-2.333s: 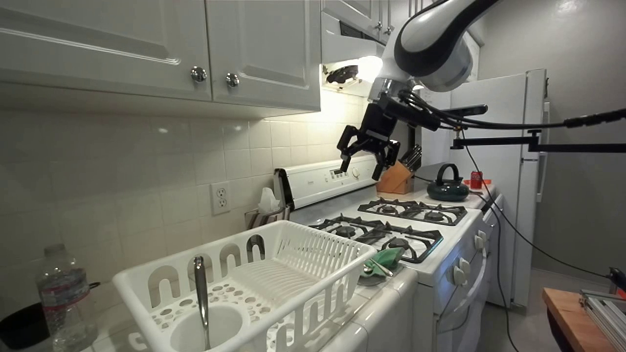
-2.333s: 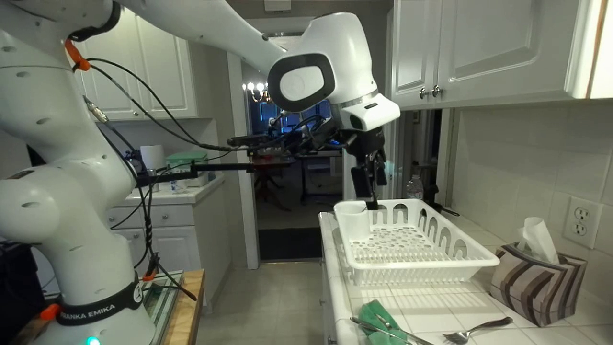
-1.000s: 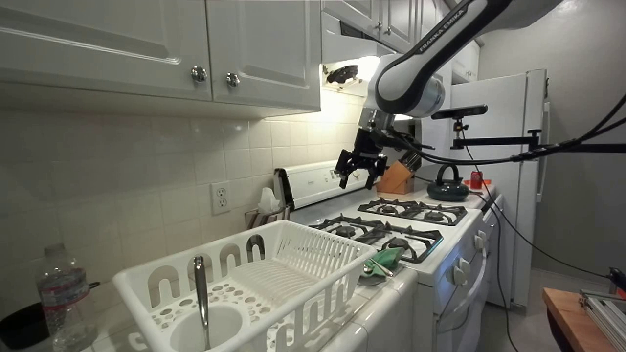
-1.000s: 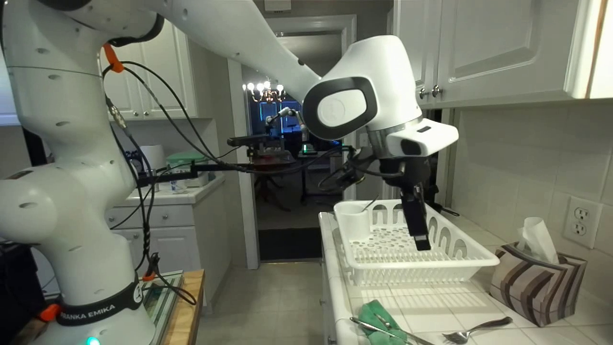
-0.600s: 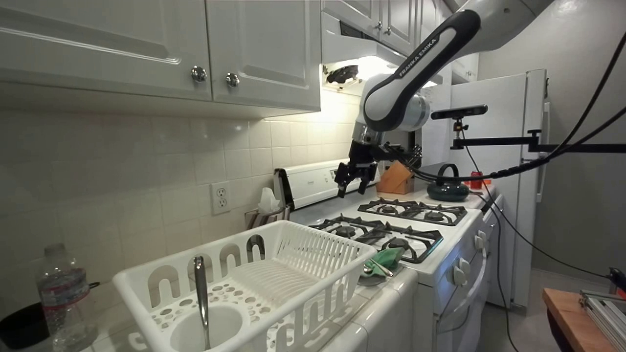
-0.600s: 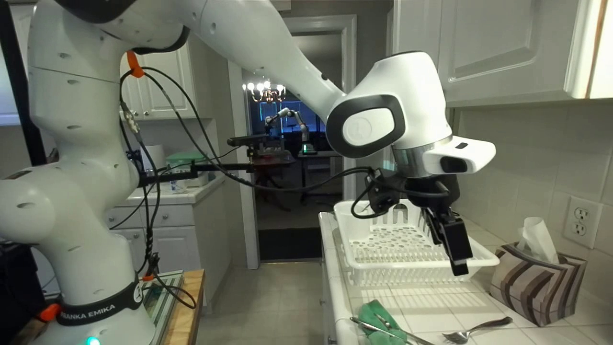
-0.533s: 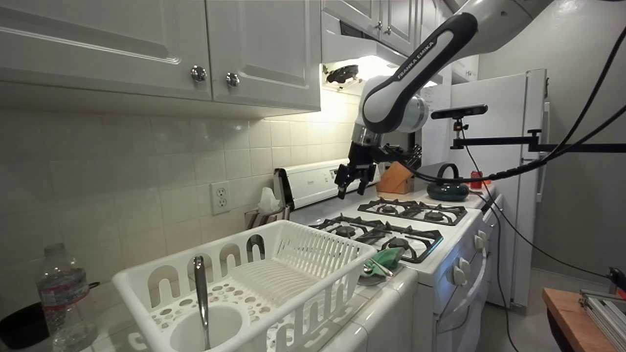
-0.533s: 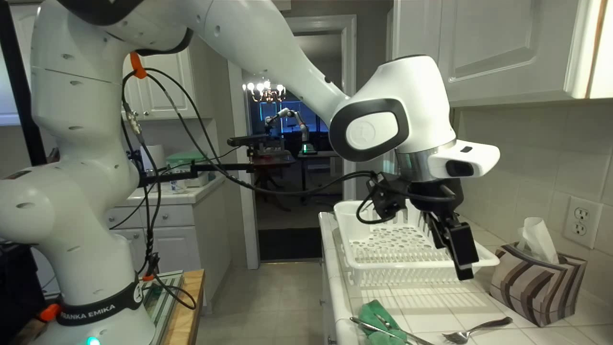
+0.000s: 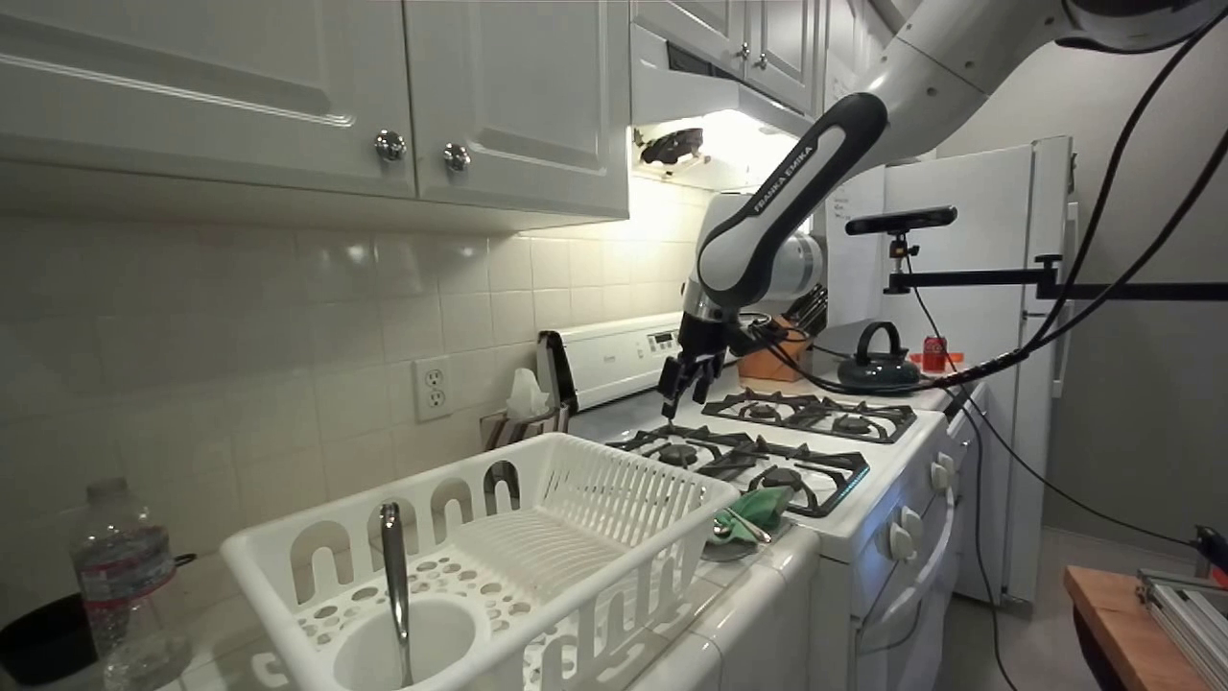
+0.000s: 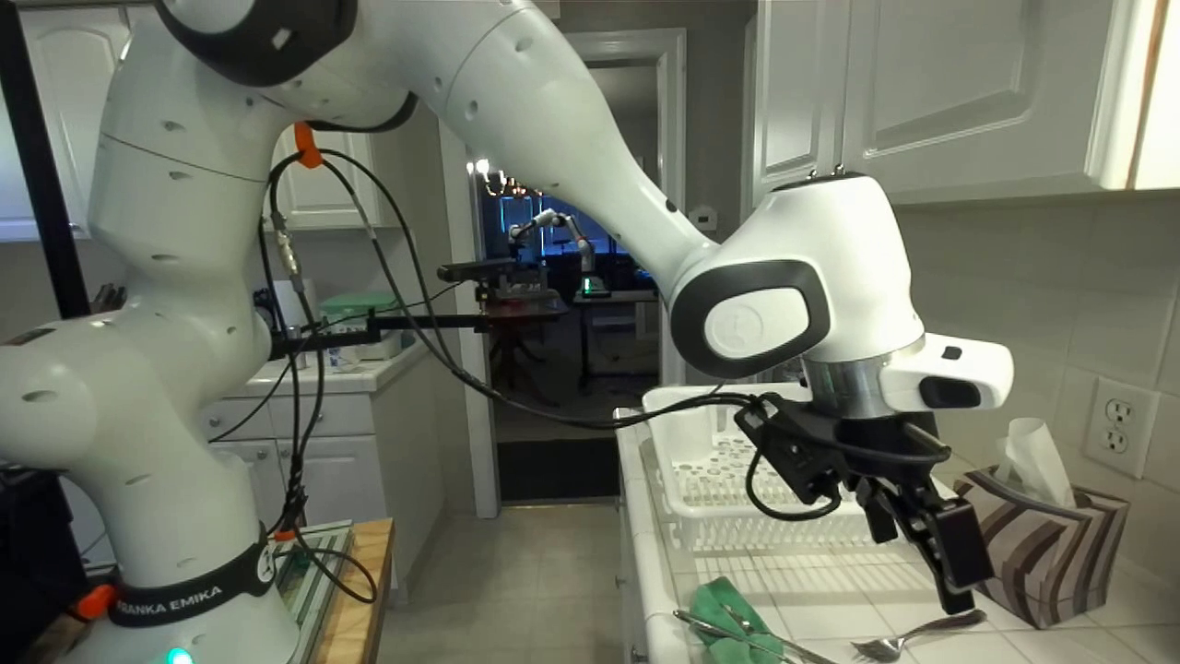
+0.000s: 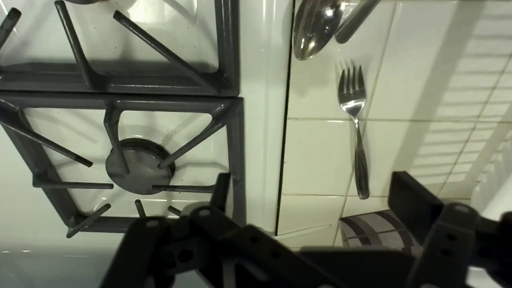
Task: Place one silver fork on the dishrack.
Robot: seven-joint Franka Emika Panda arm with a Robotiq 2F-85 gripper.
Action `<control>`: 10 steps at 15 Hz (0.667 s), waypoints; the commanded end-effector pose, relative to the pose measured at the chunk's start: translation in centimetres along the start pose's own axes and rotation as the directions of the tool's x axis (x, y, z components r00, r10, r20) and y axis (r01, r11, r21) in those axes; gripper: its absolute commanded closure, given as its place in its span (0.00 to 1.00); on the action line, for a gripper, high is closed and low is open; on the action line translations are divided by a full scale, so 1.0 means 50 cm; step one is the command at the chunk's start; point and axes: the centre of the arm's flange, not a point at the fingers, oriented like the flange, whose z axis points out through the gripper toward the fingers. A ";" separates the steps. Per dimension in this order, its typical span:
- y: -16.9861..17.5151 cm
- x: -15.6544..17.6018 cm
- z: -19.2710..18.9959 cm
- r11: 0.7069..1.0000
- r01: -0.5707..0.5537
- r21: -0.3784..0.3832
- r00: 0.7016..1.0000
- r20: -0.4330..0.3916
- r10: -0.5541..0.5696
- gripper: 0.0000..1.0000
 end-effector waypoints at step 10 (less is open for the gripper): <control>-0.025 -0.010 0.022 0.964 0.246 0.101 0.969 0.007 -0.248 0.00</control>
